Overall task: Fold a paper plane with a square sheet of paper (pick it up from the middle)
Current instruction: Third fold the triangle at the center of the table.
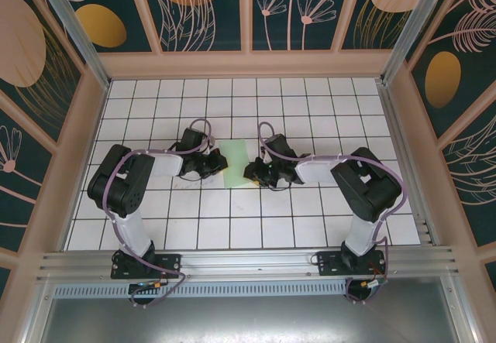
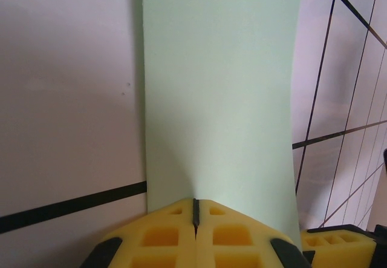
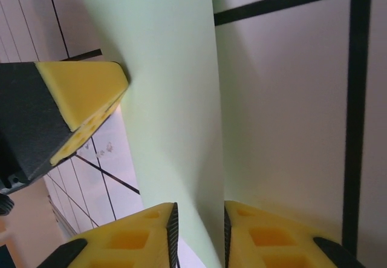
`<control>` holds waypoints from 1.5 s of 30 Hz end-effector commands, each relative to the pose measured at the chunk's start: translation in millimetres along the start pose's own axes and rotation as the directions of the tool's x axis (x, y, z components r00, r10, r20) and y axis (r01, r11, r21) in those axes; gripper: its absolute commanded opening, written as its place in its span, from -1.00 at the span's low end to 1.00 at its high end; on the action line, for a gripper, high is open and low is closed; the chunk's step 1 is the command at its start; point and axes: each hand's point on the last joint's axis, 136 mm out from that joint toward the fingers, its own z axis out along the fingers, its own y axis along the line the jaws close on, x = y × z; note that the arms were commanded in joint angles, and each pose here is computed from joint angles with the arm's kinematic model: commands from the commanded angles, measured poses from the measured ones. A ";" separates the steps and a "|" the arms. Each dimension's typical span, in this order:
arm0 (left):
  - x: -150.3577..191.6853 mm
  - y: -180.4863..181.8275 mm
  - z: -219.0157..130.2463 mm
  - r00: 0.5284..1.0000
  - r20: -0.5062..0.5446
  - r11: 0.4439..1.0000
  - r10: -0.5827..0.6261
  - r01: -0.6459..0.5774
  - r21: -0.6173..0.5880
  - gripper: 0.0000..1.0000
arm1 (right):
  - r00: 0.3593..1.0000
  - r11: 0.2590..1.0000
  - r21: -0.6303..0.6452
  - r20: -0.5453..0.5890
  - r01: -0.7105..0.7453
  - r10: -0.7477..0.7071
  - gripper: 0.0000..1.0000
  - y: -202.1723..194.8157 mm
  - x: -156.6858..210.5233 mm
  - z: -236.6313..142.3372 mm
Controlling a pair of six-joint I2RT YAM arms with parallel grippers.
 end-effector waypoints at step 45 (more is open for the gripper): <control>-20.6 22.5 6.9 0.997 0.002 0.980 0.076 -0.075 -0.187 -1.00 | 0.997 0.992 -0.115 0.067 0.056 -0.048 -1.00 65.5 -33.8 17.0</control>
